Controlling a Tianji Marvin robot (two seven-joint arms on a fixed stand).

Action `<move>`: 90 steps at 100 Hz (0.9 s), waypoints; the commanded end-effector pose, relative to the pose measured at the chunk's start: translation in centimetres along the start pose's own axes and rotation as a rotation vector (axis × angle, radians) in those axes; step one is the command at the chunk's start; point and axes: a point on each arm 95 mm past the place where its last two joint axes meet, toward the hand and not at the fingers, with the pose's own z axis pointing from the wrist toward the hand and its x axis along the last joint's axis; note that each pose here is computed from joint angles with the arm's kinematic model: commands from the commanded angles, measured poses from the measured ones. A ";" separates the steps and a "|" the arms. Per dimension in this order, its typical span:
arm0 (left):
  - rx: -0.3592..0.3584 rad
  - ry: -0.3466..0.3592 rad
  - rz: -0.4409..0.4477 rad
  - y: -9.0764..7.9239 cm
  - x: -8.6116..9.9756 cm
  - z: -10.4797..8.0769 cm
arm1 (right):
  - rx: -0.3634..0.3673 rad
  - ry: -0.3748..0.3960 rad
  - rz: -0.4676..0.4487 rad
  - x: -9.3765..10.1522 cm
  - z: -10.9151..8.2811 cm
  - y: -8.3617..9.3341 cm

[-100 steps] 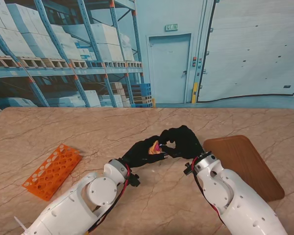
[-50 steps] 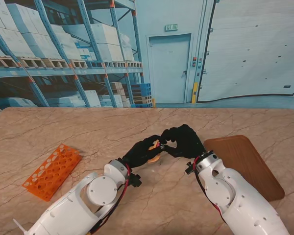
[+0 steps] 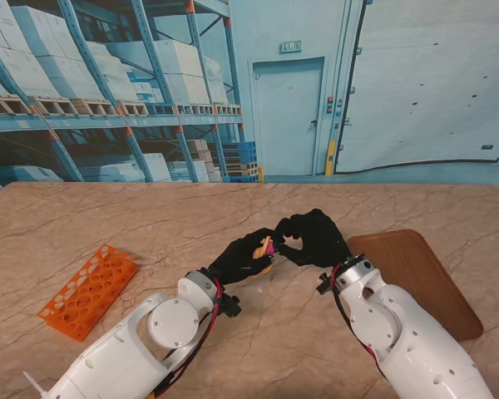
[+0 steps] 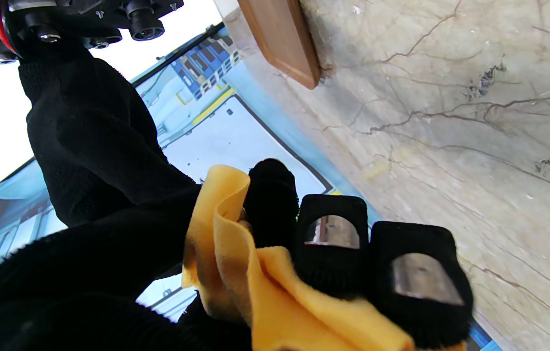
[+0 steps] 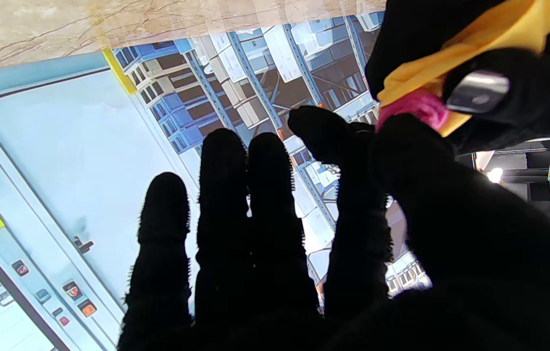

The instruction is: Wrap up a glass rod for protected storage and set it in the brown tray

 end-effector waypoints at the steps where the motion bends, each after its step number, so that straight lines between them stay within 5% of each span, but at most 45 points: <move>1: -0.009 0.003 -0.008 0.4 0.0 -0.1 | -0.012 0.005 -0.002 0.1 0.1 0.3; 90: -0.020 0.006 0.011 0.4 0.0 0.0 | -0.029 0.006 -0.010 -0.2 0.2 1.1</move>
